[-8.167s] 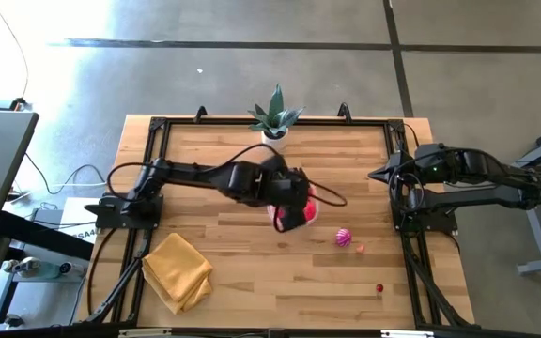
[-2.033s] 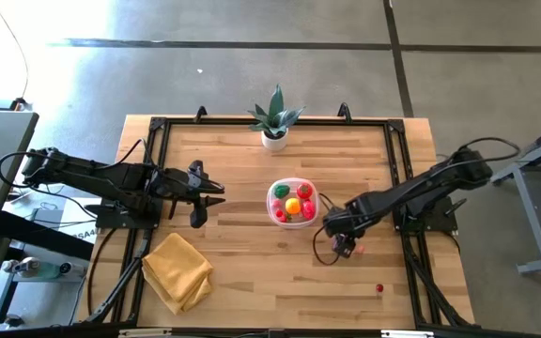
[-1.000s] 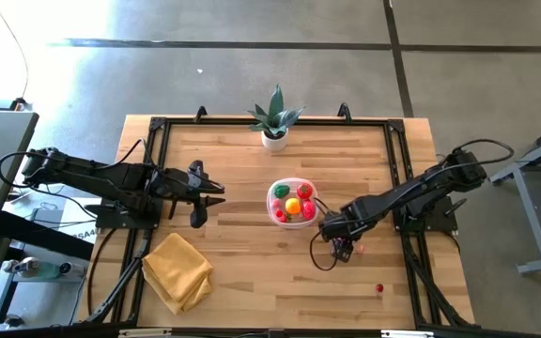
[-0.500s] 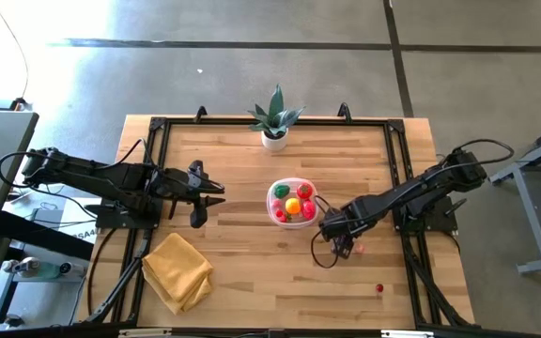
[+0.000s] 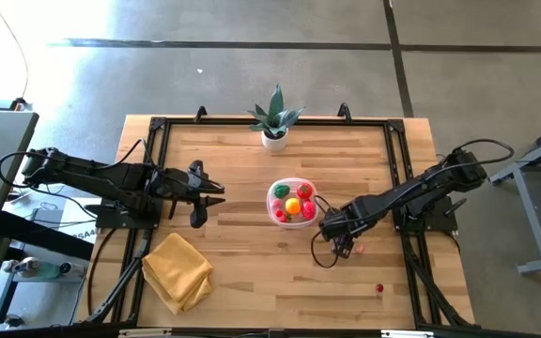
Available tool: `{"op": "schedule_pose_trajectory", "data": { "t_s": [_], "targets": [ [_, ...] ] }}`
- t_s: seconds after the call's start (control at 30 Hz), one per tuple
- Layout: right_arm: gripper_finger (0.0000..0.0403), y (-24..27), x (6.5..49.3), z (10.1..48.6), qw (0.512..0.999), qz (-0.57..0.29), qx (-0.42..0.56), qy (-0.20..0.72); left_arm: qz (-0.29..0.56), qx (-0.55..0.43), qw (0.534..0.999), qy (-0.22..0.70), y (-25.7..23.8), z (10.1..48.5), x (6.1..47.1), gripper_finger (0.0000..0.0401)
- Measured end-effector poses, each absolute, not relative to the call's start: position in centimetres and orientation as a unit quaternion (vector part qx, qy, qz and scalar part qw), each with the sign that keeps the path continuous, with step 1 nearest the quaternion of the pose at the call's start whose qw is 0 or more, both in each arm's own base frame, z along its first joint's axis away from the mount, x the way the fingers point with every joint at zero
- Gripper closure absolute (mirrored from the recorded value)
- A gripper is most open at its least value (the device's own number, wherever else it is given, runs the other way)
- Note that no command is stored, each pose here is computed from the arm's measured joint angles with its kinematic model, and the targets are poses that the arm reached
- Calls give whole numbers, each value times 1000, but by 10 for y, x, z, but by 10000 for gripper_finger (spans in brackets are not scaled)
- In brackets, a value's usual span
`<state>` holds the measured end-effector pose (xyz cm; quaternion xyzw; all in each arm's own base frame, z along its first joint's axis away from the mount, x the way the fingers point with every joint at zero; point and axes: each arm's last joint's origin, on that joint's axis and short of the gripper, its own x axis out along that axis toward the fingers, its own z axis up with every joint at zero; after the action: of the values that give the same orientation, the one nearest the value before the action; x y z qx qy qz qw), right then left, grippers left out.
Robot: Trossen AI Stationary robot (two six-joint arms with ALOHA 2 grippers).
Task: Pick and placing Produce into tupperware
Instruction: Put the onion into the transparent bin
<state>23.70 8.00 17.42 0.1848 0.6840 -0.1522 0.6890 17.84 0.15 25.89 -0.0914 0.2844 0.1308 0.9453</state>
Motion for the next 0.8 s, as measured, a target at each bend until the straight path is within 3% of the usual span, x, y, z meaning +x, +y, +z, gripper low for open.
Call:
{"op": "schedule_pose_trajectory", "data": {
  "t_s": [0.8],
  "targets": [
    [173, 81, 237, 174, 686, -164, 201, 679, 131, -92, 945, 284, 2, 259, 178, 295]
  ]
}}
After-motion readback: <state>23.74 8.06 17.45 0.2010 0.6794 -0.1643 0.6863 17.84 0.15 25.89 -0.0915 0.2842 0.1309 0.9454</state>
